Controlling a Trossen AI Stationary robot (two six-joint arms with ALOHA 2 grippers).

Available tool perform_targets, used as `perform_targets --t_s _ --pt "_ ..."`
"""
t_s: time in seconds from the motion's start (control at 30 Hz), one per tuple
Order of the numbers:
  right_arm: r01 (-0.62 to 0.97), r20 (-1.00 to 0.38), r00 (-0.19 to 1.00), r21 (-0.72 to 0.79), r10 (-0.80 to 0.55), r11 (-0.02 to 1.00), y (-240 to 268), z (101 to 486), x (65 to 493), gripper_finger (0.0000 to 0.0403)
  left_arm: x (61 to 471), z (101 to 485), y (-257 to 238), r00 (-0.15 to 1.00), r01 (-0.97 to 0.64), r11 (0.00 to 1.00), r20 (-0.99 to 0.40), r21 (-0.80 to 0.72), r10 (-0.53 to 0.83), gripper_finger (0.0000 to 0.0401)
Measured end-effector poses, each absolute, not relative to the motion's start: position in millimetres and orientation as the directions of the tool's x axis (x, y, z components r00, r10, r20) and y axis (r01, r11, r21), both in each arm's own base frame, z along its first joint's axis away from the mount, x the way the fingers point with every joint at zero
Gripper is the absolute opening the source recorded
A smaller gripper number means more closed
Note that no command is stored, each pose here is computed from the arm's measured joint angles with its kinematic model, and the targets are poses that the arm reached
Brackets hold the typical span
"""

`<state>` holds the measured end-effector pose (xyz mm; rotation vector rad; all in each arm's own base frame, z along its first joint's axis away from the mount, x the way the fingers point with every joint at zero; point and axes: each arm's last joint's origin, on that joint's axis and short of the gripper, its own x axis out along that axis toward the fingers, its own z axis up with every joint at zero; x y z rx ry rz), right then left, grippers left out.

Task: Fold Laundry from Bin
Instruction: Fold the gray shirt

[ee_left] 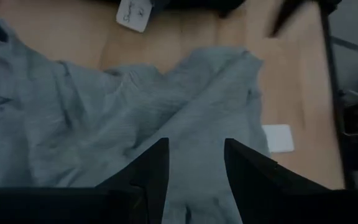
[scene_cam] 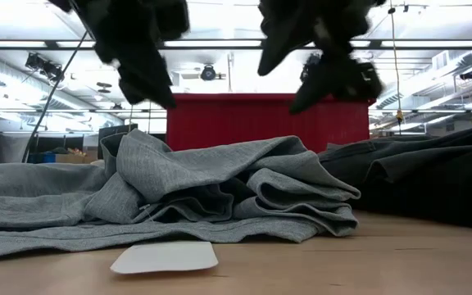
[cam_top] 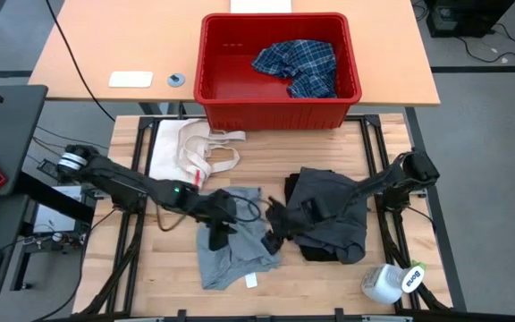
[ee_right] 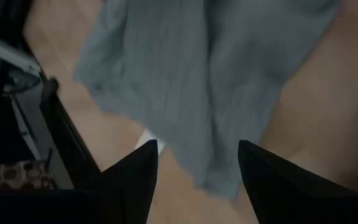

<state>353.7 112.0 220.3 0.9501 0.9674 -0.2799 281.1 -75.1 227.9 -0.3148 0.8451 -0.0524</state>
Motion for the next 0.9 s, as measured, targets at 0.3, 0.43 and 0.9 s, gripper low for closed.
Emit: perform_targets --t_s 0.3,0.43,0.9 --pt "0.608 -0.807 0.553 0.560 0.206 0.563 145.4 213.7 344.3 0.0229 292.0 175.6 -75.8 0.472 0.019 0.994 -0.875 -0.107 -0.103 0.0157" --pt "0.611 -0.826 0.534 0.524 0.179 0.594 157.6 209.8 337.2 0.0229 290.5 166.2 -68.9 0.421 -0.030 0.999 -0.907 -0.026 -0.011 0.0157" --pt "0.615 -0.853 0.486 0.489 0.191 0.619 168.3 200.8 332.0 0.0229 263.6 224.7 -75.2 0.537 0.115 0.981 -0.821 -0.157 -0.194 0.0157"
